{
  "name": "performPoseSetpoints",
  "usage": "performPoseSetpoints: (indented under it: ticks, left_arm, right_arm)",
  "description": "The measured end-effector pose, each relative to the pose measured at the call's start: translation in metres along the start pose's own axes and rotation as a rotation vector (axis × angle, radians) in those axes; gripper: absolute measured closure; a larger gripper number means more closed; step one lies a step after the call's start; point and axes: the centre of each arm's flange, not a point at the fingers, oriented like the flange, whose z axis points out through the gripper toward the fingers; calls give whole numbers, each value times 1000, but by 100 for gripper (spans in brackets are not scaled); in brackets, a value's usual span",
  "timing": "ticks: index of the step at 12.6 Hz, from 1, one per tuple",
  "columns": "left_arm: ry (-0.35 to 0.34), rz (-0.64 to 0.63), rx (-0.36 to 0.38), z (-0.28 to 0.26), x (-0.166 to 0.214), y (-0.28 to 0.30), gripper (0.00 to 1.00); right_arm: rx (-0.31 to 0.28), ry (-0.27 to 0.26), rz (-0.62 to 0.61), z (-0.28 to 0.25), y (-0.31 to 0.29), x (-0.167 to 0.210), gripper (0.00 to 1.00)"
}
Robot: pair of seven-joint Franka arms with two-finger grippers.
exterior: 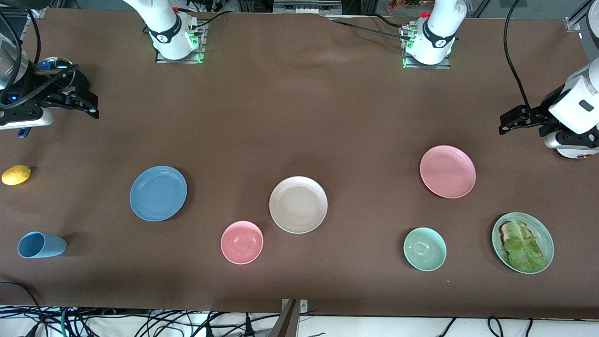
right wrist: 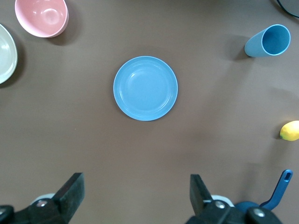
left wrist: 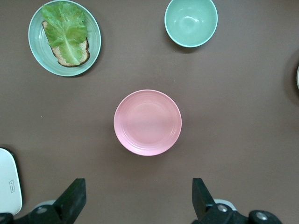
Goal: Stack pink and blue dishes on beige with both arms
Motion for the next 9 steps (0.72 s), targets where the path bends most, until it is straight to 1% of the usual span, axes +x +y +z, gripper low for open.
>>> performPoseSetpoints:
  ticks: [9]
  left_arm:
    - [0, 0, 0, 0, 0, 0, 0]
  right_arm:
    - [0, -4, 6, 1, 0, 0, 0]
